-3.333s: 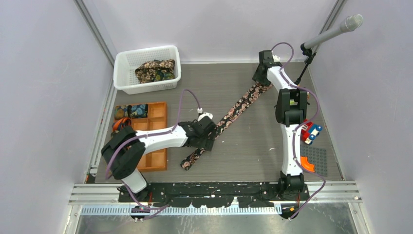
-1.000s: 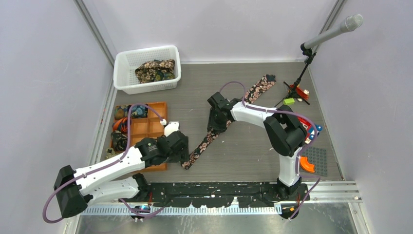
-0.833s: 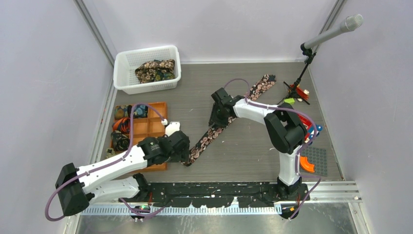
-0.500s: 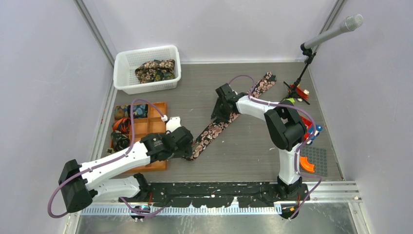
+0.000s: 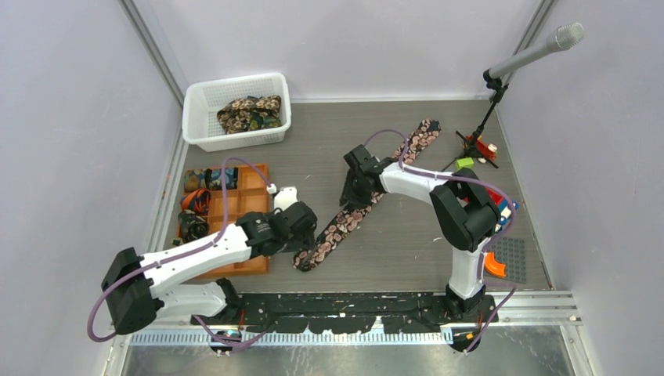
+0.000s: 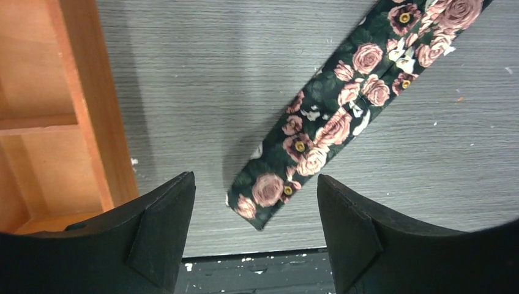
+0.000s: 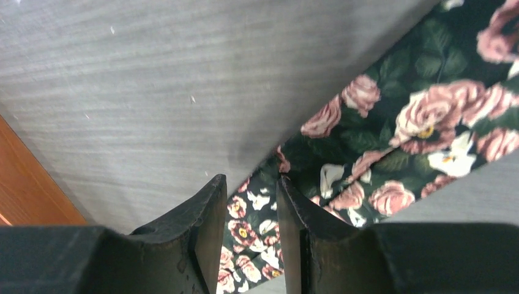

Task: Roll the ties
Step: Flatten out the tie at the center of the board.

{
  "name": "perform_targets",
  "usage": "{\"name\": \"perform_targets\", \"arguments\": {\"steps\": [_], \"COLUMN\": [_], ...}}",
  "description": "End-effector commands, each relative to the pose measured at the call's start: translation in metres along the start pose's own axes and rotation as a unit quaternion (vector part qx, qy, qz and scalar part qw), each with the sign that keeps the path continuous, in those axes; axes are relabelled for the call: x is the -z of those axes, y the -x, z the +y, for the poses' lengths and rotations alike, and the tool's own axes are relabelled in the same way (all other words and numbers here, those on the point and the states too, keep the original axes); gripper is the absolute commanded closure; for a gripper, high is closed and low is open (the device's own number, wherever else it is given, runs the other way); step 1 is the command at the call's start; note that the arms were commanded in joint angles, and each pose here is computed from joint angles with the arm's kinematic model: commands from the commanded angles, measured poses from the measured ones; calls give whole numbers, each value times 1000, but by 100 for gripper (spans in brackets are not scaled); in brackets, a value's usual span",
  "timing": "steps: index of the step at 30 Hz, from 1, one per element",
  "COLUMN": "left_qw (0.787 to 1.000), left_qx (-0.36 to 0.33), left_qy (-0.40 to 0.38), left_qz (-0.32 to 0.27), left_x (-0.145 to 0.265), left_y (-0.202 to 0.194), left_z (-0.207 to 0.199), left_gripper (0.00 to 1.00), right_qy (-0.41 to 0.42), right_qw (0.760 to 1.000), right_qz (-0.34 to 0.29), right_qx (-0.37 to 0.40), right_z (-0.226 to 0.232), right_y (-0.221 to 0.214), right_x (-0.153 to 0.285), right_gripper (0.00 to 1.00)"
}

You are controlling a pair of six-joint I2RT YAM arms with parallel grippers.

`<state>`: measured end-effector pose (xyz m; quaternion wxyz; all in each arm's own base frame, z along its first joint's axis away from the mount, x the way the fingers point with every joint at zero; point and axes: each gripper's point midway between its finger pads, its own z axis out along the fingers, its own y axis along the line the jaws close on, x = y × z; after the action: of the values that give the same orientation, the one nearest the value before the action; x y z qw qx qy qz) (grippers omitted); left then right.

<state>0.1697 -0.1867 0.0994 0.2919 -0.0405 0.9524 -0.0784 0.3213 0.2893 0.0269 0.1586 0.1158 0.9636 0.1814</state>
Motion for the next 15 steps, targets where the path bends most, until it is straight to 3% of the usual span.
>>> {"name": "perform_targets", "arguments": {"steps": [1, 8, 15], "left_qw": [1000, 999, 998], "left_qx": [-20, -36, -41], "left_qy": [-17, -5, 13], "left_qz": [3, 15, 43], "left_x": [-11, -28, -48], "left_y": [4, -3, 21], "left_z": [-20, -23, -10], "left_gripper": [25, 26, 33], "right_qy": [-6, -24, -58], "right_qw": [1000, 999, 996], "right_qz": [-4, -33, -66], "right_qx": [26, 33, -3], "right_z": [5, -9, -48], "right_y": [0, 4, -8], "right_x": [40, 68, 75], "right_gripper": [59, 59, 60]}}
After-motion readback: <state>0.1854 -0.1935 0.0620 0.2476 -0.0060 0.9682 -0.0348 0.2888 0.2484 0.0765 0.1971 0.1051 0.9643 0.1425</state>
